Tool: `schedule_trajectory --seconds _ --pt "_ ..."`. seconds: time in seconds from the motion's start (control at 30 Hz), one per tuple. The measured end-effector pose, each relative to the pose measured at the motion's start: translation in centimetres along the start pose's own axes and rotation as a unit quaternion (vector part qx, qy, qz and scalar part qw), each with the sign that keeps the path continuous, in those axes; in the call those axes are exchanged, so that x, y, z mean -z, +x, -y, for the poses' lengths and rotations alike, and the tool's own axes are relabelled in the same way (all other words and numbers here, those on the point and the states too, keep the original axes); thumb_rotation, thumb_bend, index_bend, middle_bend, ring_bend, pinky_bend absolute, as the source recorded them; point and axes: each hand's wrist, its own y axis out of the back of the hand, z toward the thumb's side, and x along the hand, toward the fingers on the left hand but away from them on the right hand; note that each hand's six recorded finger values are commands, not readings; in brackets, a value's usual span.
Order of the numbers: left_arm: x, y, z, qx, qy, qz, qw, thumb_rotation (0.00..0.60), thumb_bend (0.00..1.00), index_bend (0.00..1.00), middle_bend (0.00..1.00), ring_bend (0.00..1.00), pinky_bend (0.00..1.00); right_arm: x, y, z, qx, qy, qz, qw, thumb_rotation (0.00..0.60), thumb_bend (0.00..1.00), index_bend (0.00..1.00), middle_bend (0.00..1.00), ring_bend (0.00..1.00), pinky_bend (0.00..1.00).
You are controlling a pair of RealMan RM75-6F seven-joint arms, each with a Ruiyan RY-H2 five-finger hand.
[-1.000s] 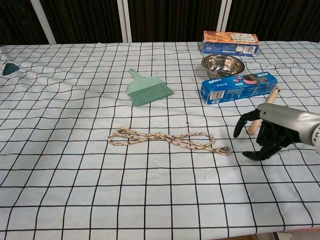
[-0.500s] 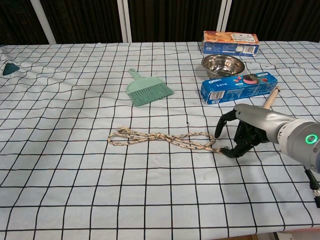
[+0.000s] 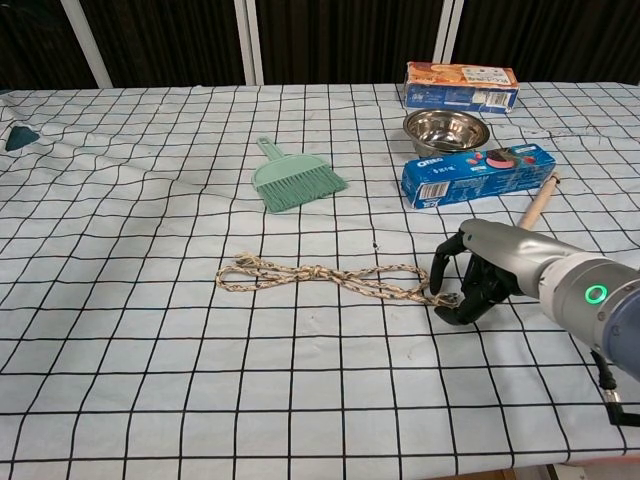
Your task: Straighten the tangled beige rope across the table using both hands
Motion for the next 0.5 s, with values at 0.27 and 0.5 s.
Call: schedule_trajectory --seconds 0.27,0.5 --pt "0.04 0.03 0.14 0.003 0.003 -0.001 1.0 0.6 0.1 0.13 0.13 0.08 0.18 0.18 -0.52 0.21 0.004 0.005 0.01 0.9999 0.6 0.31 0.49 1.0 1.0 1.0" --pt "0.13 0.05 0.15 0.004 0.004 -0.002 1.0 0.6 0.1 0.13 0.13 0.08 0.18 0.08 -0.77 0.46 0.002 0.008 0.01 0.9999 0.6 0.33 0.51 1.0 1.0 1.0"
